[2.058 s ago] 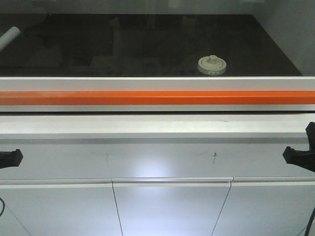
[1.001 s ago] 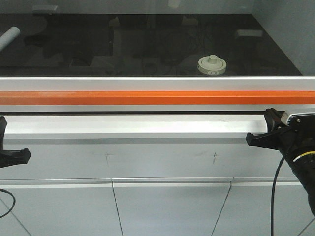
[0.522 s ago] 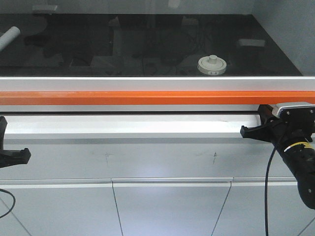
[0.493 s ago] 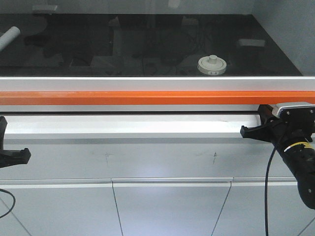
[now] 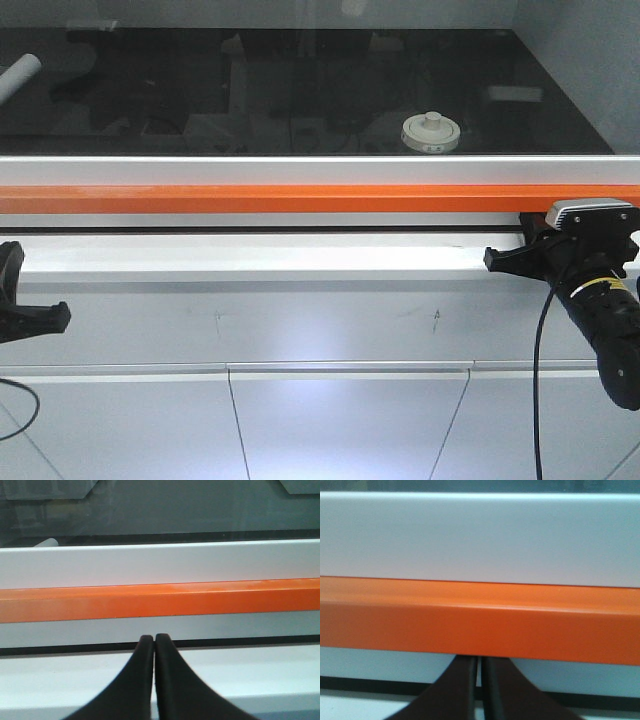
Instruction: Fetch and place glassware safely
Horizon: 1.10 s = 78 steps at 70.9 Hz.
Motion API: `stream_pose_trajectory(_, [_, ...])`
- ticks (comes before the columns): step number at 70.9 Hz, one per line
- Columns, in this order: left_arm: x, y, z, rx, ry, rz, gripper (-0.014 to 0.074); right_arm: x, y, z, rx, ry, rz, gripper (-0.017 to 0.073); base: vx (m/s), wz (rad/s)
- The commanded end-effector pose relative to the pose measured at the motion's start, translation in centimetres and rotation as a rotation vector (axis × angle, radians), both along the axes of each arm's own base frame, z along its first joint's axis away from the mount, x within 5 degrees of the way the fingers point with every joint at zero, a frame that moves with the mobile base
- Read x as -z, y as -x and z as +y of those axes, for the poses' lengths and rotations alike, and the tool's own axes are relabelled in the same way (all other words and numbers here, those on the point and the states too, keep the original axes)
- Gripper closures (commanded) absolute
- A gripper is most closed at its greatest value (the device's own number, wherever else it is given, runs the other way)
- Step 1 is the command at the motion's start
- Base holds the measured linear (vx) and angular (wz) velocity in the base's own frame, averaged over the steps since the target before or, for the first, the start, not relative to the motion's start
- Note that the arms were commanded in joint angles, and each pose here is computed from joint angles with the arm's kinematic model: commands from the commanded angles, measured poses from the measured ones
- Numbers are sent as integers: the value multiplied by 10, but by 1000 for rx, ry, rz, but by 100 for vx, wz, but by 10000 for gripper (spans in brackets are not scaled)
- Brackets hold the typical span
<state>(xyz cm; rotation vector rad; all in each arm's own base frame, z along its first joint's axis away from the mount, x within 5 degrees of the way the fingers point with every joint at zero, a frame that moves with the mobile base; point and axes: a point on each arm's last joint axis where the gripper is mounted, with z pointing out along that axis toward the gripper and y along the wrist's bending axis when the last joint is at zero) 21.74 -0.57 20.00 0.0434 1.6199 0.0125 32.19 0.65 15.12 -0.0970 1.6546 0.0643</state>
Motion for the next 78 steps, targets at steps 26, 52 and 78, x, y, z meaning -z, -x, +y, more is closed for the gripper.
stream_pose_trajectory(26, [1, -53, -8, 64, -30, -62, 601, -29, -5, -1, -4, -4, -169, 560, 0, 0])
stream_pose_trajectory(52, [17, -81, -9, 62, -28, -38, 601, -29, -5, -1, -4, -3, -169, 560, 0, 0])
stream_pose_trajectory(78, [-1, -103, -10, 61, -28, -116, 601, -29, -6, -1, -4, -3, -168, 560, 0, 0])
